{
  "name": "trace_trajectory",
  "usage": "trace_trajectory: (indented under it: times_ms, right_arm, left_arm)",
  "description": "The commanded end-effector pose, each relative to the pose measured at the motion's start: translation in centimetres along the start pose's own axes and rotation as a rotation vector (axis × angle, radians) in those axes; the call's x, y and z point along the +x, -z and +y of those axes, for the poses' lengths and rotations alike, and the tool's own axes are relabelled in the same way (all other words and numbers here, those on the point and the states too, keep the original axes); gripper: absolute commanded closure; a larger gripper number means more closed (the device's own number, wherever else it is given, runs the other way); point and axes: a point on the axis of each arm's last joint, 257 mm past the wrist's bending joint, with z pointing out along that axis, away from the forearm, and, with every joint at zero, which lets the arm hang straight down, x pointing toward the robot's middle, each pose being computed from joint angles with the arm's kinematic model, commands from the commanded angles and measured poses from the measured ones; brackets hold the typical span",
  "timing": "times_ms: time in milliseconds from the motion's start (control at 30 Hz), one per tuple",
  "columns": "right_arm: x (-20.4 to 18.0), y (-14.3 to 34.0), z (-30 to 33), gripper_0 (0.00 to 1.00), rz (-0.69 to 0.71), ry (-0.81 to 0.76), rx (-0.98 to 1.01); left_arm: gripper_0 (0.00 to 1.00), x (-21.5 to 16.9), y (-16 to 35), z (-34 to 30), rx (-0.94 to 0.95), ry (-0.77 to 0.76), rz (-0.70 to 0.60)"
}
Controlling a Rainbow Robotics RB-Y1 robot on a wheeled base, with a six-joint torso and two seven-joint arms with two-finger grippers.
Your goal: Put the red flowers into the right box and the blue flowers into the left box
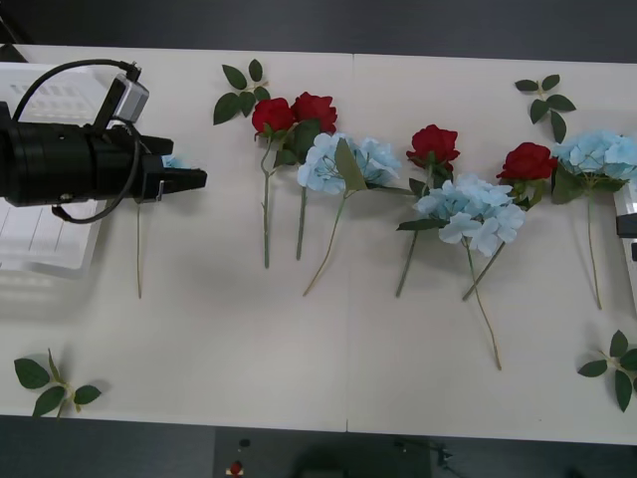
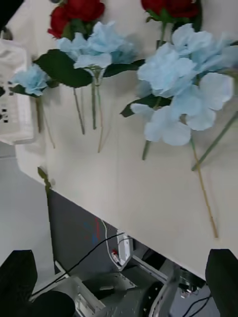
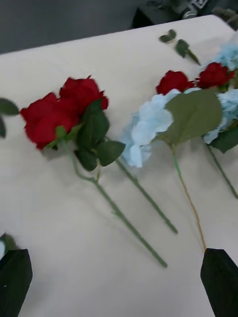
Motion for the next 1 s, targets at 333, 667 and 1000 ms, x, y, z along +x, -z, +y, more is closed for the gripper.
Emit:
trace_trajectory:
  times_ms: [333,667,1000]
  right_arm:
    - [-7.9,-1.7,-3.6,0.0,-0.207,0.037,0.23]
    - [-11.0,-4.5,-7.3,0.0,-0.271,0.062,0.335]
    - [-15.1,-6.9,-11.2,0.0,-0.329,0.016,0.404]
  left_arm:
    - [0.01,4.3,3.3,11.0,-0.296,0.209,0.175]
    - [0.0,5.4,3.5,14.0,-0.439,0.303,0.196]
    - [0.0,6.3,2.0,14.5,-0.525,0.292,0.226]
